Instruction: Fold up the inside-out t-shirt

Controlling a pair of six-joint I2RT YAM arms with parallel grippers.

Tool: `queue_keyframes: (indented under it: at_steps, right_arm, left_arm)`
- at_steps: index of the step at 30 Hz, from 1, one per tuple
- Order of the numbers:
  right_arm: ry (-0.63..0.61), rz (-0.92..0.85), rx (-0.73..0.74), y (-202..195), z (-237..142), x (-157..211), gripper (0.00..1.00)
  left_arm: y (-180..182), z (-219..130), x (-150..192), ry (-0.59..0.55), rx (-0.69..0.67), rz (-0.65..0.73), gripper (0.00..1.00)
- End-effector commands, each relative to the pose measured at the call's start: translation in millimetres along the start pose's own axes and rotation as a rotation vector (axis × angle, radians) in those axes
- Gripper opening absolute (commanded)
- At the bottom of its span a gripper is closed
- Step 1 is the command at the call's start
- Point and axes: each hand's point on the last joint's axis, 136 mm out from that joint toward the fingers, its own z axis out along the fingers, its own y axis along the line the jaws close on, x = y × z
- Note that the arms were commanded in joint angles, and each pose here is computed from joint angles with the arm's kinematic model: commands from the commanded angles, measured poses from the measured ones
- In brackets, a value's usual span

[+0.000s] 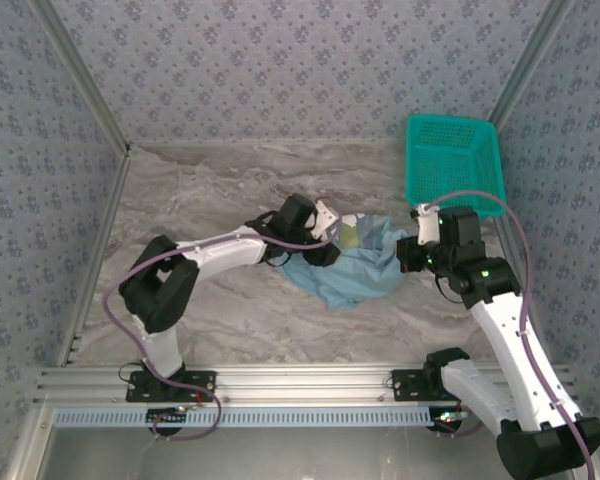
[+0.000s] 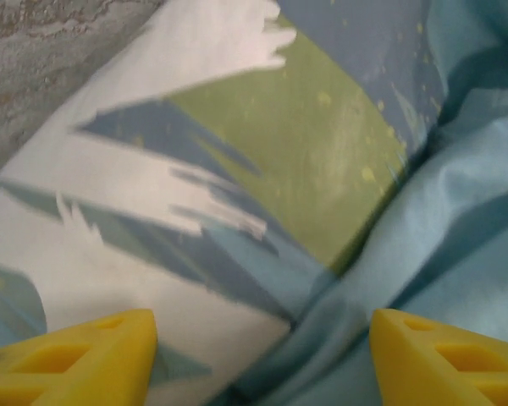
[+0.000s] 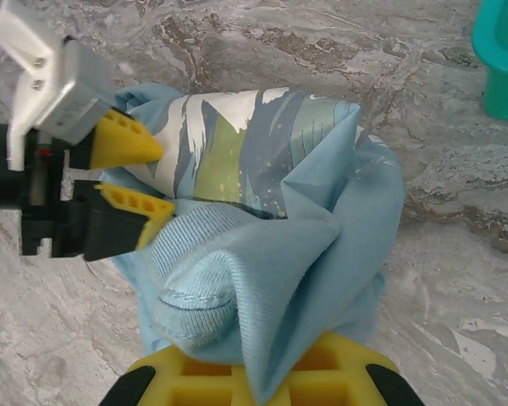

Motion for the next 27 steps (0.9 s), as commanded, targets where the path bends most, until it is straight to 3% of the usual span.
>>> queue_keyframes:
  at_steps: [1, 6, 9, 14, 22, 23, 27]
  right_arm:
    - [-0.032, 0.013, -0.039, 6, -3, -8, 0.0]
    - [-0.054, 0.002, -0.059, 10, -6, -11, 0.0]
    - [-0.066, -0.002, -0.059, 9, -6, -13, 0.0]
    - [-0.076, -0.005, -0.043, 5, -8, -18, 0.0]
    - [-0.075, 0.009, -0.048, 2, -4, -18, 0.0]
    - [-0.081, 0.006, -0.049, 2, -5, -20, 0.0]
    - [-0.09, 0.001, -0.035, 0, -7, -21, 0.0]
  left_arm:
    - [14, 11, -12, 0.014, -0.071, 0.084, 0.64]
    - [21, 32, -16, 0.037, -0.086, 0.092, 0.45]
    - [12, 39, -17, 0.042, -0.027, 0.1, 0.42]
    - [-5, 41, -9, 0.072, 0.083, 0.105, 0.64]
    - [-20, 57, 11, 0.144, 0.186, 0.12, 0.7]
    - [-17, 61, 12, 0.155, 0.17, 0.126, 0.67]
    - [-5, 61, -6, 0.115, 0.109, 0.094, 0.3]
